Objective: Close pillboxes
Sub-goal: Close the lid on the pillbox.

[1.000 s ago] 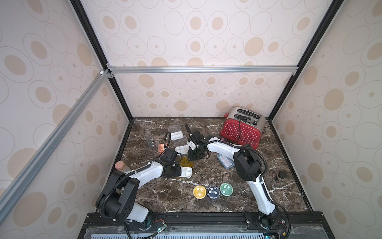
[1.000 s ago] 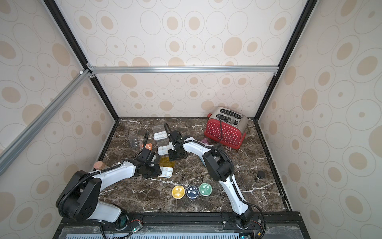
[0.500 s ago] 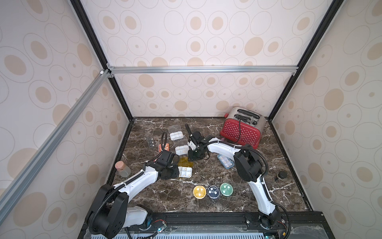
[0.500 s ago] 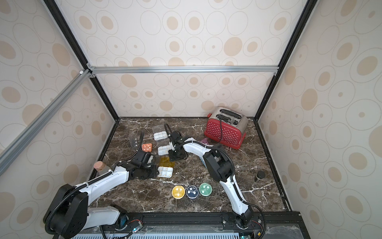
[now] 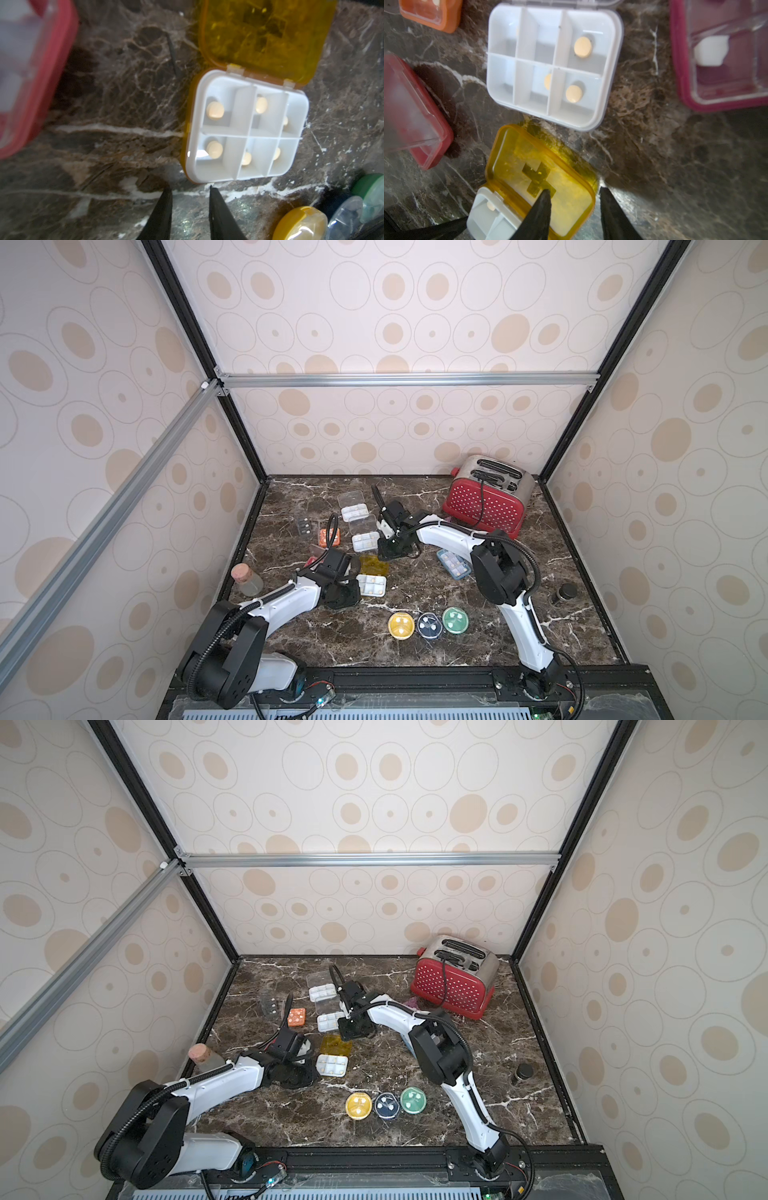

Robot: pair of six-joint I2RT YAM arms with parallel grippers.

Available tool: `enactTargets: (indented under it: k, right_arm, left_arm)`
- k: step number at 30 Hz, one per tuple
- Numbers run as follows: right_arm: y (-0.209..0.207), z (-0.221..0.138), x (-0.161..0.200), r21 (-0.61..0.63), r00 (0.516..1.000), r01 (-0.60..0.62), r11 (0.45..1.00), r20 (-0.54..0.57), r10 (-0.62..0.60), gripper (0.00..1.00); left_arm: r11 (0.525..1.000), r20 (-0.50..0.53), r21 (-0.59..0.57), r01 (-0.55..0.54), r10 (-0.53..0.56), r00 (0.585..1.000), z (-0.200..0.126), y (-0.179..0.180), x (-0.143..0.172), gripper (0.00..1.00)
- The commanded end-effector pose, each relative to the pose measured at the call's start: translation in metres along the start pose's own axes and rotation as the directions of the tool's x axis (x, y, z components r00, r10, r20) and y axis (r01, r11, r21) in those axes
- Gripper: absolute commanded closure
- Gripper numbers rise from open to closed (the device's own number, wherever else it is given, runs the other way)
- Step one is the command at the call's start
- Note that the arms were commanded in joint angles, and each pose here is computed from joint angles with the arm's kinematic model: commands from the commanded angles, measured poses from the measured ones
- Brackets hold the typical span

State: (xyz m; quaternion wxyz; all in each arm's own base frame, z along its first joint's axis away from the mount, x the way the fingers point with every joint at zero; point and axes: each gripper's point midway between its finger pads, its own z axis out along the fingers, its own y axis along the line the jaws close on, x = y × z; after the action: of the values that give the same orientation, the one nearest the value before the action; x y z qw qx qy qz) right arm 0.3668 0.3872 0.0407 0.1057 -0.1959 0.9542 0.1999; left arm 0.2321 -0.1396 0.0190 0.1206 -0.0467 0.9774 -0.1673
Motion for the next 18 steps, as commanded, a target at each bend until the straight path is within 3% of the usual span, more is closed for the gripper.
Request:
enactTargets:
  k: [1,18]
  right_arm:
    - [-0.005,0.010,0.001,0.017,1.000,0.008,1.000,-0.024,-0.007,0.59]
    - [0.002,0.008,0.011,-0.022,0.997,0.006,1.000,-0.078,-0.008,0.61]
  left_arm:
    - [0.999,-0.035,-0.041,0.018,-0.019,0.999,0.005,0.010,0.006,0.69]
    - [0.996,-0.051,-0.084,0.022,-0.026,0.998,0.016,0.016,0.003,0.71]
